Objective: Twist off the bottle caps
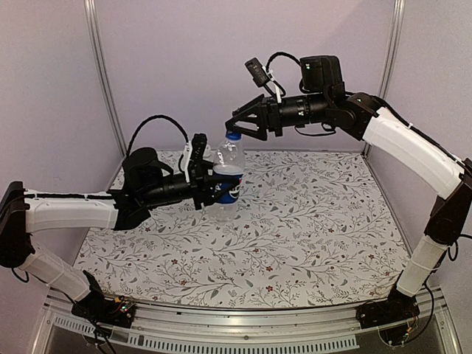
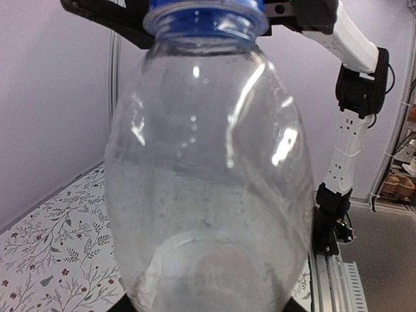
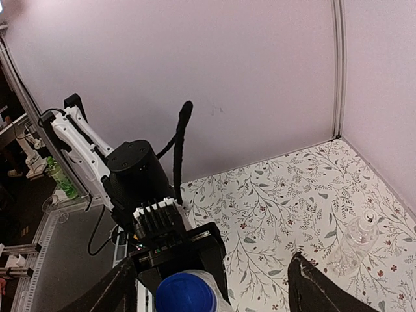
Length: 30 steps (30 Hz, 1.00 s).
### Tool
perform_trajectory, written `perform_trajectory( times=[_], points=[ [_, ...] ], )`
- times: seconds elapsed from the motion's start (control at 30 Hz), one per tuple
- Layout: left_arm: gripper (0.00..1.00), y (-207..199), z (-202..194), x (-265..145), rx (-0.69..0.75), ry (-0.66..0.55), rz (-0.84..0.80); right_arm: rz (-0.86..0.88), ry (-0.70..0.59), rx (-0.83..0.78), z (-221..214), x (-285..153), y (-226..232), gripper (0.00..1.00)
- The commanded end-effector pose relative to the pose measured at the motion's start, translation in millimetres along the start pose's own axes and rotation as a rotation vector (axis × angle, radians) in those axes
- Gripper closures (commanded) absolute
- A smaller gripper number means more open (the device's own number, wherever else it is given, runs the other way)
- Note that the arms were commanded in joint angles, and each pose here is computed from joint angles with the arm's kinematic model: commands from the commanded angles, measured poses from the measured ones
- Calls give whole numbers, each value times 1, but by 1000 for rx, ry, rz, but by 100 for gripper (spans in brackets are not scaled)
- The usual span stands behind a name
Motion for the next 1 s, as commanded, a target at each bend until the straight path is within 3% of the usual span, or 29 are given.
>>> perform_trajectory(
  times=[0.0, 0.13, 0.47, 0.97],
  points=[
    [61, -5, 4, 2, -16, -52, -40, 67, -10, -16, 0, -3, 10, 26],
    [61, -4, 1, 3, -21, -43, -39, 72, -1, -7, -4, -1, 8, 29],
    [61, -4, -3, 7, -29, -21, -43, 97, 14, 4, -9, 3, 7, 48],
    [61, -4, -3, 8, -24, -15, -45, 121, 15, 23, -15, 7, 6, 49]
  ],
)
Point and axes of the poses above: each gripper's point midway between its finger pads, its own x axis out along the fingers, its own y axis along the line the jaws close on, z = x × y, the point moved 9 cm from there along -x, back along the fingers, and after that the axes turned 14 degrees about x, right-handed, at the moved point
